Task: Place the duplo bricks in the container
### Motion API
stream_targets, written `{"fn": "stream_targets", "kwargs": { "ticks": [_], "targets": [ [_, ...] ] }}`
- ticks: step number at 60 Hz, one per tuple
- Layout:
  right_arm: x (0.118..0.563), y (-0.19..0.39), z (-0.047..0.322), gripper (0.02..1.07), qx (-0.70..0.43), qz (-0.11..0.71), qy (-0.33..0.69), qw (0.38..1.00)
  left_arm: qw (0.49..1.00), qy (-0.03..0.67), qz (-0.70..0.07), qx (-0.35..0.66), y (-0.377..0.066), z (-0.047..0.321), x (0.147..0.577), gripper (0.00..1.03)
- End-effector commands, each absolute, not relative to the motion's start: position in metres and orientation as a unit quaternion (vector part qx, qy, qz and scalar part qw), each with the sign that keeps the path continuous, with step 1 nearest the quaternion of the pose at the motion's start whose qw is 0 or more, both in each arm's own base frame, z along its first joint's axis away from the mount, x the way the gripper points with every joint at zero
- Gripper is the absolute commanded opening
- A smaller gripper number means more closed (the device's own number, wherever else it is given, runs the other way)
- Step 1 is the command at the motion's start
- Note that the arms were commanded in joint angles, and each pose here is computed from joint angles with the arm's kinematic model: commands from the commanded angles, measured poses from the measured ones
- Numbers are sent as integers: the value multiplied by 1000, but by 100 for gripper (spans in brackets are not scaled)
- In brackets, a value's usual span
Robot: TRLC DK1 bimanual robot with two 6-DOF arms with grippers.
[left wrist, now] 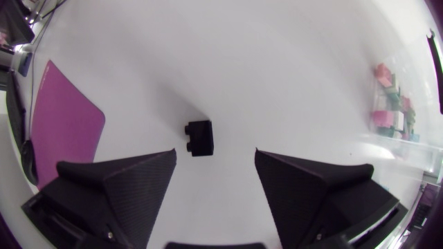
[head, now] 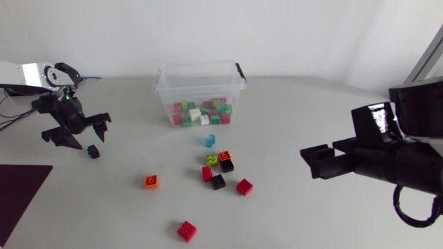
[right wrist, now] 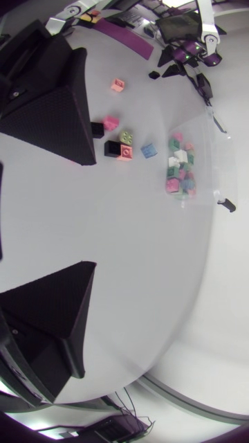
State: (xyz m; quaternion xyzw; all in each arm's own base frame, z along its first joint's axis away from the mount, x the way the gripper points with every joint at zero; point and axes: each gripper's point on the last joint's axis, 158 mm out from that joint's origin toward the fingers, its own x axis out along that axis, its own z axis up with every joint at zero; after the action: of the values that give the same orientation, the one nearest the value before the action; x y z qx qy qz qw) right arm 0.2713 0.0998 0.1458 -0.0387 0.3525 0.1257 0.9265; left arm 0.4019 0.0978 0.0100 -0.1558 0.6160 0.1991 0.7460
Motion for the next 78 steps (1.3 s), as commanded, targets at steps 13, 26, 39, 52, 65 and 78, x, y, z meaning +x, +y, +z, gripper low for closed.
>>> {"fn": "stream_targets", "kwargs": {
  "ticks": [13,26,39,52,65,78],
  "targets": [
    [279,112,144,102,-62,142,369,916,716,632,236,-180,113,-20,406,67],
    [283,119,139,102,-71,149,377,911,703,638,252,-186,124,-37,401,67],
    [284,120,134,102,-81,147,383,908,701,638,256,-190,118,-41,403,67],
    [284,118,137,102,-83,145,381,909,703,632,262,-197,120,-39,405,62],
    [284,118,137,102,-85,145,380,909,707,625,262,-202,123,-39,407,50],
    [284,120,139,102,-86,148,379,909,712,622,248,-210,120,-39,410,43]
  ]
}}
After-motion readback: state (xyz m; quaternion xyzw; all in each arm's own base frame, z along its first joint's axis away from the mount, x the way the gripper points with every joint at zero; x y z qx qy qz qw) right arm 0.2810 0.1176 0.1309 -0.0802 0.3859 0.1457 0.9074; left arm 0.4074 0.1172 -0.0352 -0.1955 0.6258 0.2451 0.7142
